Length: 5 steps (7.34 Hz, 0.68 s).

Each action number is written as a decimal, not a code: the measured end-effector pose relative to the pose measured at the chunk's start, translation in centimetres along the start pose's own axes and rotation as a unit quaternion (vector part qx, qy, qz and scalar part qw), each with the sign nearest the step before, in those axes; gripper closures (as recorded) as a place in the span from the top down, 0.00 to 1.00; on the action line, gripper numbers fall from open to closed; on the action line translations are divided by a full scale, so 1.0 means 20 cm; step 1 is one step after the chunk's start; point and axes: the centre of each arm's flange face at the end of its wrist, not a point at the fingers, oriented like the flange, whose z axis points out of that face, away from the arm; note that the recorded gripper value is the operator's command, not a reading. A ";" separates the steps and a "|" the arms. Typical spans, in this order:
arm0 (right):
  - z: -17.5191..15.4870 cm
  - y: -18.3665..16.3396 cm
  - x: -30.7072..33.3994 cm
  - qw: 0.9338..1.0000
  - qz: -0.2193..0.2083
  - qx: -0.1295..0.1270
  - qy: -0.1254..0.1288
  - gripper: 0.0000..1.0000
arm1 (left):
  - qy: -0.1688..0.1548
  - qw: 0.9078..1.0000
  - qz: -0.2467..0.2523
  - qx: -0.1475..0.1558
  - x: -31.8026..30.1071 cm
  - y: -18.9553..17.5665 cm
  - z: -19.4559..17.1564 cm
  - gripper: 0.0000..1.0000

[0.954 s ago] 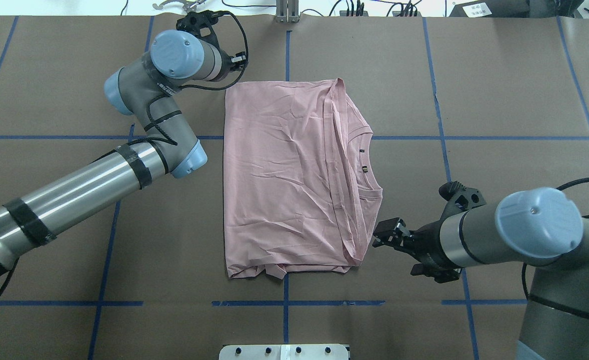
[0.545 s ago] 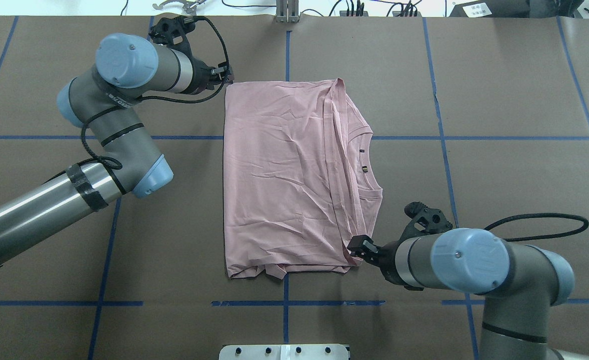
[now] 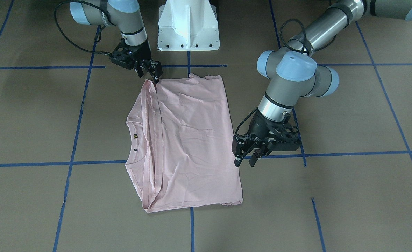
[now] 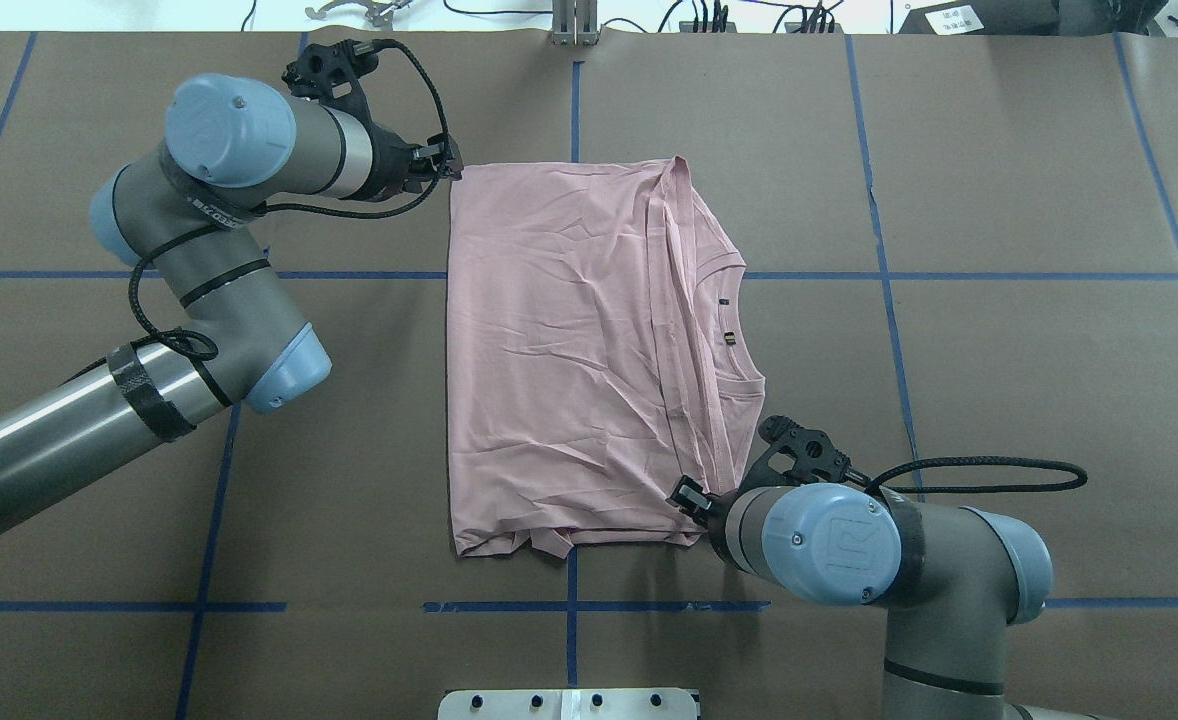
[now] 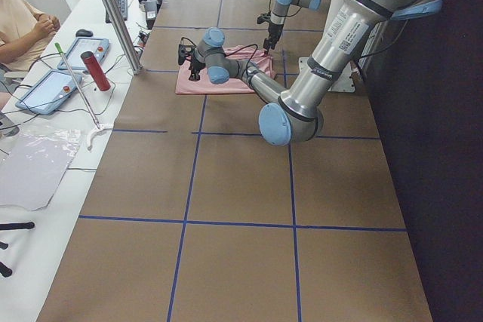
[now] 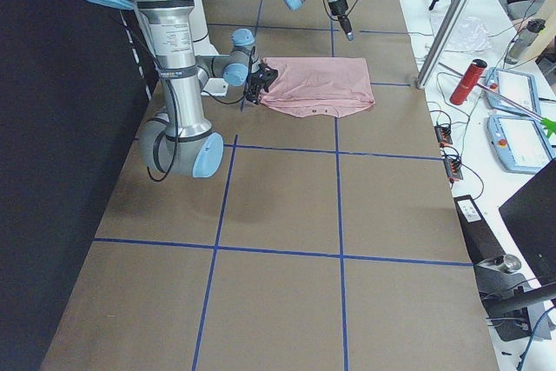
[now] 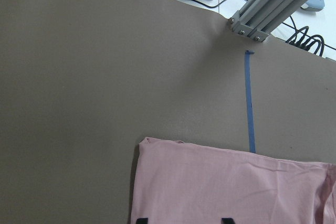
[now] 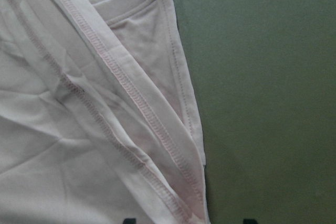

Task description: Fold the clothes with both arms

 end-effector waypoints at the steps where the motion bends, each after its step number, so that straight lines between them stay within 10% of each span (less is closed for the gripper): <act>1: 0.00 -0.03 -0.01 1.000 0.003 0.008 -0.002 0.70 | 0.000 1.000 -0.002 0.000 0.00 0.00 0.00 0.57; 5: 0.04 -0.09 -0.03 1.000 0.008 0.022 0.000 0.65 | 0.001 1.000 -0.004 -0.001 0.01 0.01 0.00 0.57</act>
